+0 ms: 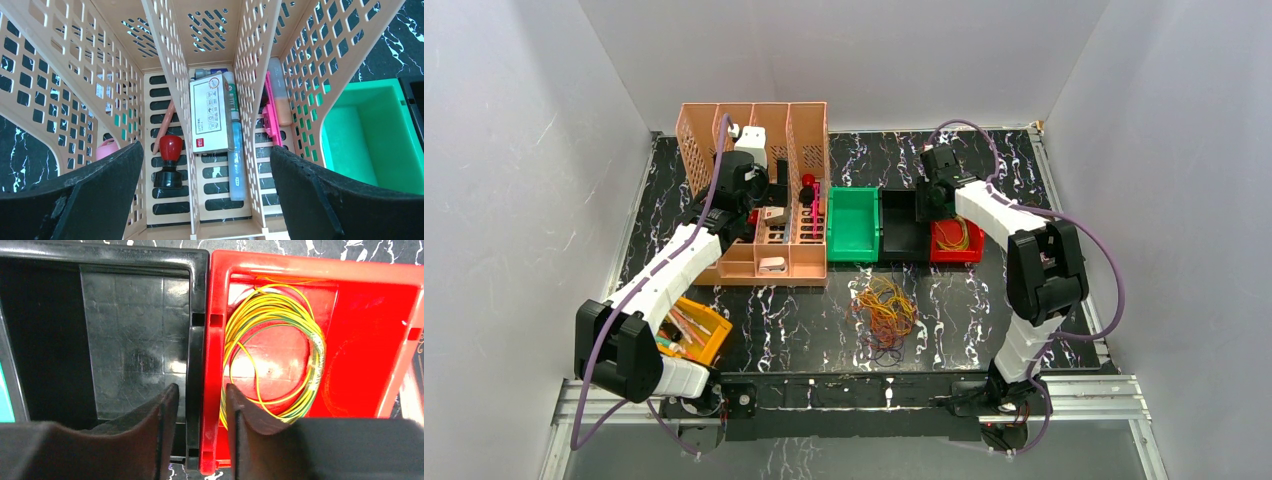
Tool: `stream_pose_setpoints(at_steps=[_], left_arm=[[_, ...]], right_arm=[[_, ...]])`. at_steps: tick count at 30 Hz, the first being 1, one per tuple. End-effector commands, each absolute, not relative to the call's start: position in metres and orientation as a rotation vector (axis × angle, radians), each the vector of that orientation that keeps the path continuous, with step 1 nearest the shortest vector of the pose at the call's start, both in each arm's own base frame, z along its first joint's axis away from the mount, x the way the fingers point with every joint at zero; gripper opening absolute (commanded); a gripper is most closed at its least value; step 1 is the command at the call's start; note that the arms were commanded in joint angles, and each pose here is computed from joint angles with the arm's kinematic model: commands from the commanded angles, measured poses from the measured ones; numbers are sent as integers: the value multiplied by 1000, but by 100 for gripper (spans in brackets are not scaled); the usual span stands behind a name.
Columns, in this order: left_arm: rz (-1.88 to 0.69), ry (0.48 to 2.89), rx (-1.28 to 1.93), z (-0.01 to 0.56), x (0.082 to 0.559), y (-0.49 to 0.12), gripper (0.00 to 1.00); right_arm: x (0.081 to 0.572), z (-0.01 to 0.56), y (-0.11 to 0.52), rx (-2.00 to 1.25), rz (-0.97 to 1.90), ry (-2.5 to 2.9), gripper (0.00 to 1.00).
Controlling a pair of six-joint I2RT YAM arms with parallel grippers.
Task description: Untangle the cables
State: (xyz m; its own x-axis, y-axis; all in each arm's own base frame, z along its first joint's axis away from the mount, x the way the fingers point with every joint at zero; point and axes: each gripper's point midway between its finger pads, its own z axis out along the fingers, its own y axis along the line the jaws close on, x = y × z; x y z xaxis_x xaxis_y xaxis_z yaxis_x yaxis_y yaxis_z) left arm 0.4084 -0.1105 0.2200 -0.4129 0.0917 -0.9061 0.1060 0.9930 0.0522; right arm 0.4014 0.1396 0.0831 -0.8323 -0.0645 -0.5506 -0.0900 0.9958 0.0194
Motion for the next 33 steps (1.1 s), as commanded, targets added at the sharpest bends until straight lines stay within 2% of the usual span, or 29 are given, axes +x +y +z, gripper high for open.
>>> stream_pose_setpoints(at_steps=[1,4,8,12,17,25,33], left_arm=[[-12,1937,116,248,408,-105,98],[-16,1937,118,248,408,-106,98],[-66,1957,102,243,411,-112,98],[-121,1957,82,244,409,-117,98],[-148,1943,25,239,404,-115,98],[-257,1993,80,229,398,-134,98],[-439,2108,117,216,360,-156,98]], right_arm=[[410,106,143,-38,71,2500,56],[404,127,142,-15,99,2451,65],[393,152,134,16,106,2391,66],[371,171,130,37,166,2336,73],[336,193,143,-15,360,2275,74],[297,186,136,67,443,2263,74],[267,187,166,-269,639,2295,72]])
